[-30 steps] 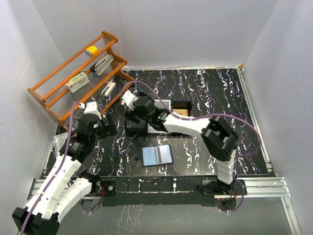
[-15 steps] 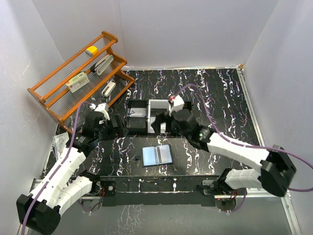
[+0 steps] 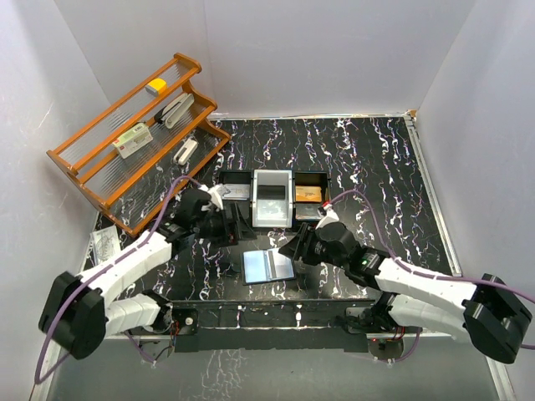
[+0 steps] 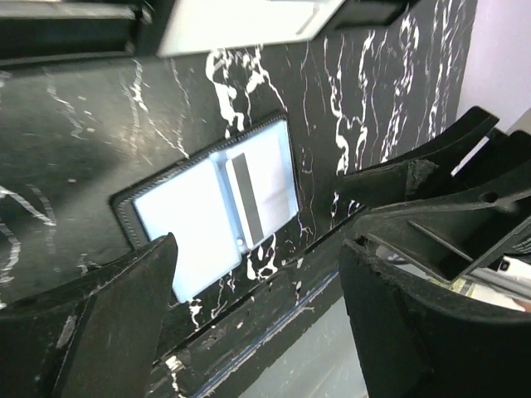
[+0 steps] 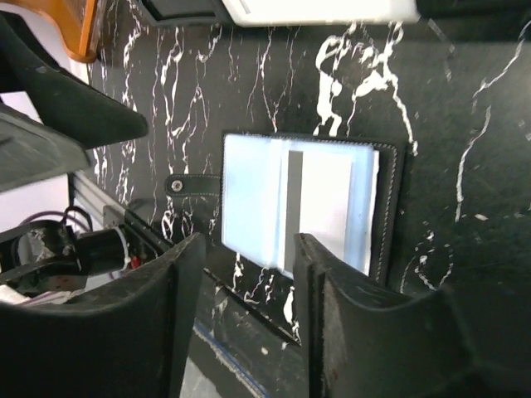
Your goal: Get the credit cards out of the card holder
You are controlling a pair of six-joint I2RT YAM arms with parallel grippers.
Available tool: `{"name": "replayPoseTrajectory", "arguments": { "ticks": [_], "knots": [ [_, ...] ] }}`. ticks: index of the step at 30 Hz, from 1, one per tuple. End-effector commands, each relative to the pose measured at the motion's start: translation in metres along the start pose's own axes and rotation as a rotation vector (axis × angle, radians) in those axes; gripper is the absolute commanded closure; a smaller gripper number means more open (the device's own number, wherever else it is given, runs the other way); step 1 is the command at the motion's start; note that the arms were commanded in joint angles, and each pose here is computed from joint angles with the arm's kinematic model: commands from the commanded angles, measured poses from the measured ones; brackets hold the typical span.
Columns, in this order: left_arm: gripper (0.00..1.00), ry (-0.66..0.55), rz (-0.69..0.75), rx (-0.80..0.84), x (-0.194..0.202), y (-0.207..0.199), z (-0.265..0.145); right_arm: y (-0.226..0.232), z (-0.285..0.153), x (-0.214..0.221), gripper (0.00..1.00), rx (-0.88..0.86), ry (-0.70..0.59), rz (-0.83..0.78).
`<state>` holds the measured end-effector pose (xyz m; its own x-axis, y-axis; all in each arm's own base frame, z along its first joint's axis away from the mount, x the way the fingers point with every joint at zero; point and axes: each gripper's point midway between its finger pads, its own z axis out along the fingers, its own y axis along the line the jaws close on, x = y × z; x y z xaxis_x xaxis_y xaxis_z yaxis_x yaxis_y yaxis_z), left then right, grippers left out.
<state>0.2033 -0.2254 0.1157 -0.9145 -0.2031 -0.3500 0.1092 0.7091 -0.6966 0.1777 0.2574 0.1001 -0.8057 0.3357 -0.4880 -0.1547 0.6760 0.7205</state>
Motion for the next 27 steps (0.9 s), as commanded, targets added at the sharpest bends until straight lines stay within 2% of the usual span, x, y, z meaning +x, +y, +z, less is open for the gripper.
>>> {"name": "replayPoseTrajectory", "arguments": {
  "ticks": [1,8,13,27],
  "knots": [
    [0.25,0.053,-0.001,0.026,0.010,-0.026,0.020,0.024,0.006,0.006,0.61,-0.089,0.054,0.099],
    [0.32,0.103,-0.027,0.016,0.027,-0.030,0.044,0.003,0.018,0.017,0.68,0.024,0.107,0.109],
    [0.42,0.158,-0.031,-0.014,0.041,-0.025,0.055,-0.008,0.024,0.028,0.73,0.069,0.150,0.118],
    [0.53,0.230,-0.036,-0.044,0.069,-0.016,0.080,-0.019,0.034,0.023,0.73,0.171,0.153,0.102]
  ]
}}
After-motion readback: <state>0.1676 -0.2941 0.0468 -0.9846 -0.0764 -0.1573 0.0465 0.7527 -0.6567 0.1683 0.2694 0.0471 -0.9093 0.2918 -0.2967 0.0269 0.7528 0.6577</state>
